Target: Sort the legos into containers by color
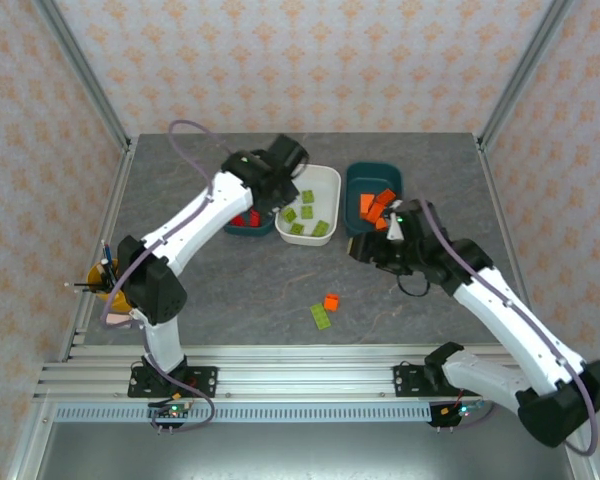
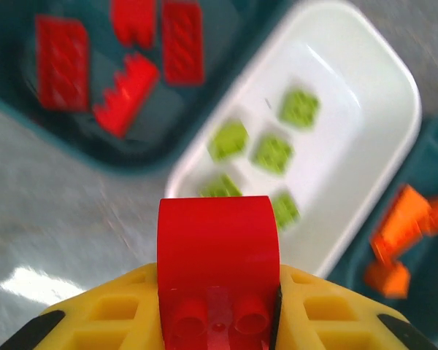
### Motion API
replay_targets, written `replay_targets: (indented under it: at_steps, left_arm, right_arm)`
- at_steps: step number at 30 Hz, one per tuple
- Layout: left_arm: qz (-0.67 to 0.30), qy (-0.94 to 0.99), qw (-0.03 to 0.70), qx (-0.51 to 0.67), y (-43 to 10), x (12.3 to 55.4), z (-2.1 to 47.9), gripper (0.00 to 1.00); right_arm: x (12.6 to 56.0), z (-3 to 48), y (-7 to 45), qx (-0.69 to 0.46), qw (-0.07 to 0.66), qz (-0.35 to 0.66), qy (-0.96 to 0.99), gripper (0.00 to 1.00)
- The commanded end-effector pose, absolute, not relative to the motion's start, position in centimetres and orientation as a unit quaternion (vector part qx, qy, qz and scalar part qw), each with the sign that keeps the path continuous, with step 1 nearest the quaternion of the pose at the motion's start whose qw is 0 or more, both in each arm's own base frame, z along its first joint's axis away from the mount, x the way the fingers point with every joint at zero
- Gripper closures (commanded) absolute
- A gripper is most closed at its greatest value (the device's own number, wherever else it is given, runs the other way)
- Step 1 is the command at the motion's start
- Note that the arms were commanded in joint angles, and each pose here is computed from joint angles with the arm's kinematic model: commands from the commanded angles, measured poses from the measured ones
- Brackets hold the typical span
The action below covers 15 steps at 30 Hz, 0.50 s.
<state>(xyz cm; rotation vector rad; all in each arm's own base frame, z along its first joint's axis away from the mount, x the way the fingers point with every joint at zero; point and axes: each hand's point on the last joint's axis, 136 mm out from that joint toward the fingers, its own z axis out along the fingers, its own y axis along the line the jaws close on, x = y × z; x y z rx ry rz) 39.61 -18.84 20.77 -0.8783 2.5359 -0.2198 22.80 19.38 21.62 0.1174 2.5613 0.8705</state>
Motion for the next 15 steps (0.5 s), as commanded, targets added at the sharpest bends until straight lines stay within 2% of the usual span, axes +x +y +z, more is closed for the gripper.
replay_targets:
  at_steps: [1,9,15]
  left_arm:
    - [-0.044,0.926,0.256,-0.274,-15.8,42.9,20.6,0.75]
    - [-0.048,0.914,0.261,-0.306,-12.2,51.9,16.1,0.74]
    - [-0.03,0.916,0.238,-0.322,-11.0,55.3,12.1,0.74]
  right_arm:
    - [24.8,24.0,22.9,0.035,0.245,0.353,0.902,0.38]
    - [26.7,22.7,25.0,0.041,0.228,0.348,0.908,0.38]
    - [27.2,21.5,25.6,0.036,0.211,0.335,0.917,0.38]
